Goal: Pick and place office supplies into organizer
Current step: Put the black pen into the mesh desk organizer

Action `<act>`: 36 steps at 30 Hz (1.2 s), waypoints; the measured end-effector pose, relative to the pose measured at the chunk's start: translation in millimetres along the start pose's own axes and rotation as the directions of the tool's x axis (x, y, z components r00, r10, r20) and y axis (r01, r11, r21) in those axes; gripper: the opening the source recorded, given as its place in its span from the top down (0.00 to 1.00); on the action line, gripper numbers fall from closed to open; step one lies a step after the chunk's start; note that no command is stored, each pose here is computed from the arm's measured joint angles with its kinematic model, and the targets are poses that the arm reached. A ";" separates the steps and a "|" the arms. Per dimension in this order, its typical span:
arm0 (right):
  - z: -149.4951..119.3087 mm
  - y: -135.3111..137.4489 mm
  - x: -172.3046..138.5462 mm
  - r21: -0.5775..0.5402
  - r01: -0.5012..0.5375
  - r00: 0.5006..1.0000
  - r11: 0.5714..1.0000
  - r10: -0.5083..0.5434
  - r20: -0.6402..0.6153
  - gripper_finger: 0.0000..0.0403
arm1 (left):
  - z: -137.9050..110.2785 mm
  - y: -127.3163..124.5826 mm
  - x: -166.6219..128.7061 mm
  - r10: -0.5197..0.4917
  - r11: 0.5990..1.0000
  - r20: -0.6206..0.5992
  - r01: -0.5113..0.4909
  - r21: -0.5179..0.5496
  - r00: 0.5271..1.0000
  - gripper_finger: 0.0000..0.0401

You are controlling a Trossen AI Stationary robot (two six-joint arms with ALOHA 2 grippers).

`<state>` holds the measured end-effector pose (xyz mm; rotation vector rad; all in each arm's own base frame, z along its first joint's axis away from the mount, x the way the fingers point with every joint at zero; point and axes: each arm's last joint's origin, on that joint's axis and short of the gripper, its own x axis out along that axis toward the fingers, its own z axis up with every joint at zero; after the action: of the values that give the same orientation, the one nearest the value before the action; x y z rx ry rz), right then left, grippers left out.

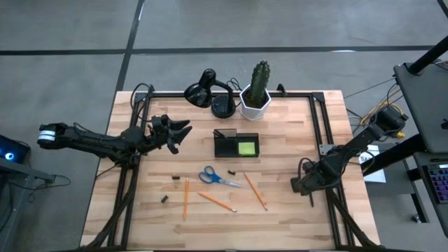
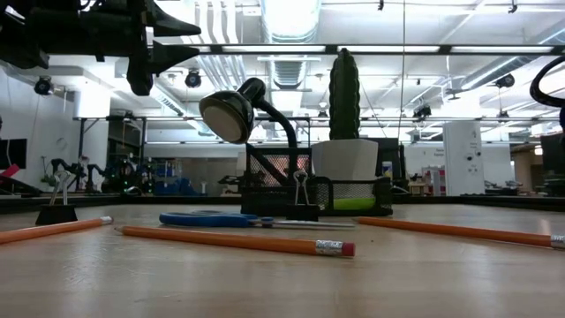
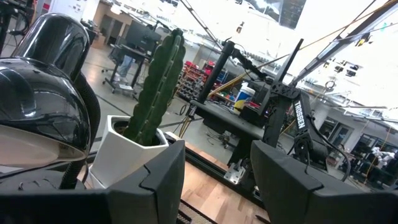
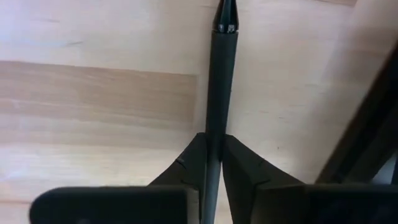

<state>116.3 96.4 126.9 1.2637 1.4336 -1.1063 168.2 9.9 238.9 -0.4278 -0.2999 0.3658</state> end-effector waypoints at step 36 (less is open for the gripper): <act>-6.0 9.5 -3.0 -0.217 -0.126 0.992 0.968 0.119 -0.044 0.96 | -1.2 0.5 0.0 0.005 1.000 -0.012 -0.005 0.006 1.000 0.58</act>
<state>125.5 102.4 130.5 1.1980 1.4374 -0.8240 168.5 9.8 237.6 -0.4248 -0.2859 0.3683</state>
